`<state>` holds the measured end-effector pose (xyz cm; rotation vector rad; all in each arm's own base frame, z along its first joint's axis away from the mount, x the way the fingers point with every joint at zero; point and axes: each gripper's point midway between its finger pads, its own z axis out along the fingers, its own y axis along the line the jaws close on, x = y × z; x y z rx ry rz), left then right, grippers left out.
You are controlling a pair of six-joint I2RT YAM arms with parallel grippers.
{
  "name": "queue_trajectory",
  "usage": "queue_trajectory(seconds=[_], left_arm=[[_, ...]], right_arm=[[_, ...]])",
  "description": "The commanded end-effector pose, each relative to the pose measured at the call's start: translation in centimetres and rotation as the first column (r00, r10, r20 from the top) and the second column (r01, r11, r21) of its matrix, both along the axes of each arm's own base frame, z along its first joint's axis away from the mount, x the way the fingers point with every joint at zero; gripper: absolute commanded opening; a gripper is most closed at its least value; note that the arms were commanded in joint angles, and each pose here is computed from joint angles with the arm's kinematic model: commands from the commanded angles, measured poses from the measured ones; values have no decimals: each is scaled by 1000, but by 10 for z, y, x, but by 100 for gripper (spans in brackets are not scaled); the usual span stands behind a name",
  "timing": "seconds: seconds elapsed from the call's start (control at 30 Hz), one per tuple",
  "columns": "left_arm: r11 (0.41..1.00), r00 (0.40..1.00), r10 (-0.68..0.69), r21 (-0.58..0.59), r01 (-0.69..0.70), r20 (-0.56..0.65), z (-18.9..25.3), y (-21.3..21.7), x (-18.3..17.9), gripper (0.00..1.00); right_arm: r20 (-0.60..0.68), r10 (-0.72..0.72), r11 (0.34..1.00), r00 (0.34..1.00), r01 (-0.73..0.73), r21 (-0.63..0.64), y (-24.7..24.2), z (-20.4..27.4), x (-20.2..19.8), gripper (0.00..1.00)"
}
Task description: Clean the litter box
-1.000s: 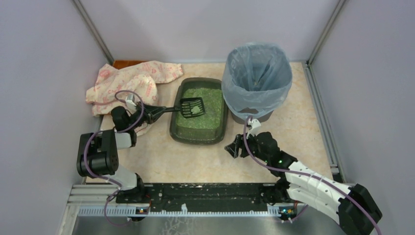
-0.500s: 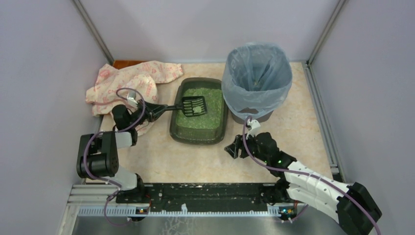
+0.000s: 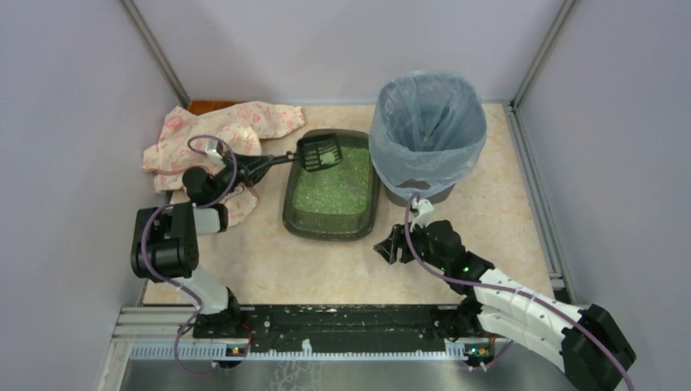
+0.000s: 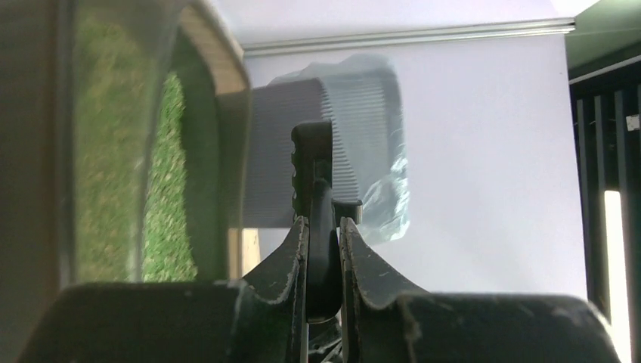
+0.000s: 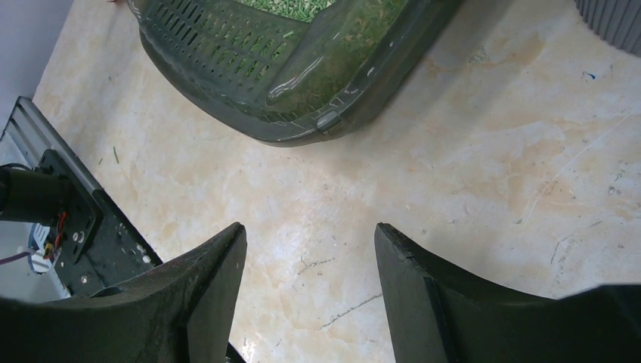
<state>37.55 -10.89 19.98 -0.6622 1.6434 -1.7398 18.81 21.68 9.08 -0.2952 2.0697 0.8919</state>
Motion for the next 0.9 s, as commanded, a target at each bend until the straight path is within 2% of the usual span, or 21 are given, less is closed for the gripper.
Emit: queue_trajectory(seconds=[0.0,0.2,0.37,0.6,0.77,0.87], left_arm=[[996,990,58,66,-67,129,60,9,25,0],[991,970,78,89,-101,232,128,6,54,0],[995,947,46,70,-72,317,171,-38,76,0],[999,930,-26,45,10,366,191,-123,95,0],[991,889,-90,127,36,448,195,-174,101,0],[983,856,-83,181,-13,510,199,-193,101,0]], right_arm=[[60,-6,999,998,3,40,3,19,6,64],[63,-5,999,998,2,38,3,20,6,64],[67,-5,999,998,2,42,4,21,7,64],[72,-16,999,997,13,42,1,22,6,64],[65,-29,999,997,27,29,-6,16,3,64],[62,-32,999,998,30,25,-7,13,1,64]])
